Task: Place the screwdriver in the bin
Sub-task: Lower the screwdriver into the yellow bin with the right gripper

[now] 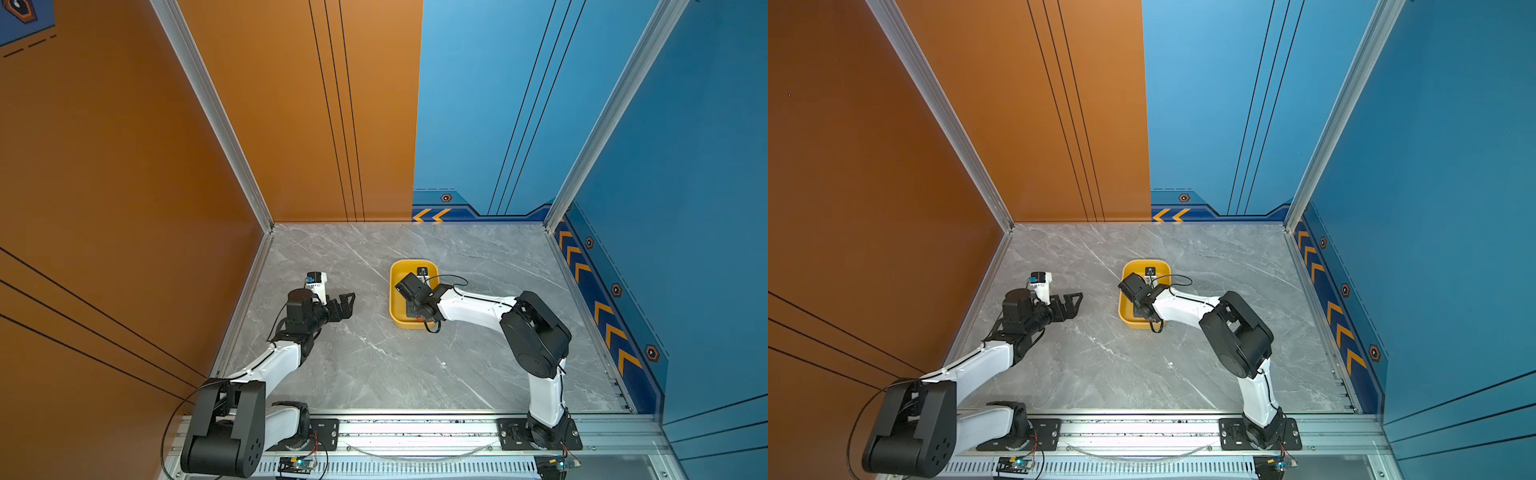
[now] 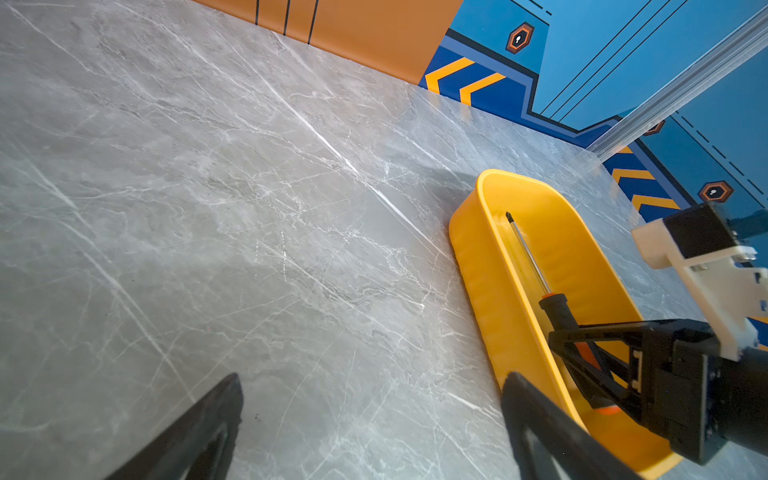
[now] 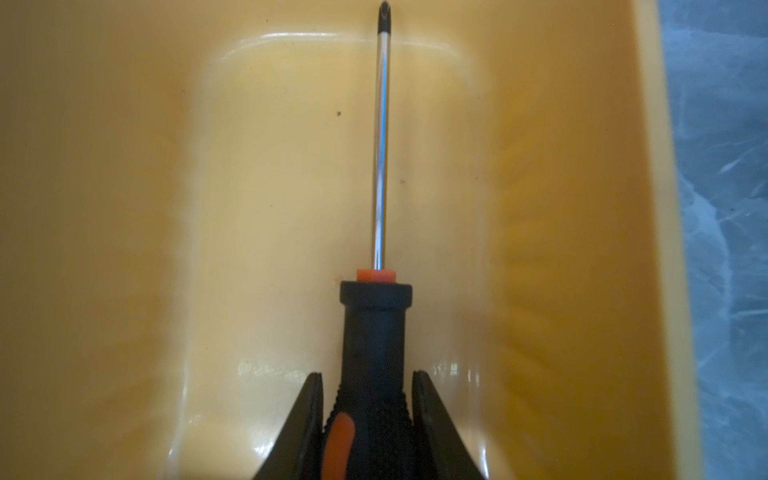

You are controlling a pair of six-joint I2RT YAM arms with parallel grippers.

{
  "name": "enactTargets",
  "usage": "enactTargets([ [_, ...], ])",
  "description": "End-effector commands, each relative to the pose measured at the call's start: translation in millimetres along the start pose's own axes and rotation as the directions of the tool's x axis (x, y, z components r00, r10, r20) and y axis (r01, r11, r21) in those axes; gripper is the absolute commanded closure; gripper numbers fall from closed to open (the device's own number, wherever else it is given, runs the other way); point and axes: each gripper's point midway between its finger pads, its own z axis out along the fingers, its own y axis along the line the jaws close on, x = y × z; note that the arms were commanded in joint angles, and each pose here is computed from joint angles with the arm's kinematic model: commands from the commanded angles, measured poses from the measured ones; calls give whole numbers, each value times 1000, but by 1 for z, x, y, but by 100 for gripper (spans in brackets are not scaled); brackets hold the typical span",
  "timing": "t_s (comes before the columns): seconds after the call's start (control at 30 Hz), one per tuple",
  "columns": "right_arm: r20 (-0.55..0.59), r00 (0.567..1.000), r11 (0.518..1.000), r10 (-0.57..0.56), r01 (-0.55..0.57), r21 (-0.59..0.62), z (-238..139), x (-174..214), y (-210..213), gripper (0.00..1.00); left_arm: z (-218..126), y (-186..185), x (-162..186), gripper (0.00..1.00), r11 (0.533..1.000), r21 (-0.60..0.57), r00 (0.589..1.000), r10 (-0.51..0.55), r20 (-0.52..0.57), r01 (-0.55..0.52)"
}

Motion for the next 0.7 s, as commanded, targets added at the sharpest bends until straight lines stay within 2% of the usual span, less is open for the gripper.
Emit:
enactTargets([
  [0.0, -6, 1000, 1000, 10, -10, 5, -1, -2, 4, 93, 1, -8, -7, 2, 999, 34, 1000, 15, 0, -15],
  [0.23, -8, 1000, 1000, 8, -8, 3, -1, -2, 4, 86, 2, -8, -5, 2, 999, 33, 1000, 14, -3, -14],
  [0.5, -5, 1000, 1000, 9, -9, 5, -1, -3, 4, 67, 1, -8, -6, 2, 999, 34, 1000, 16, -1, -16],
  [0.67, 2, 1000, 1000, 14, -14, 1, -4, -6, 3, 62, 2, -8, -6, 2, 999, 33, 1000, 16, -2, -16],
])
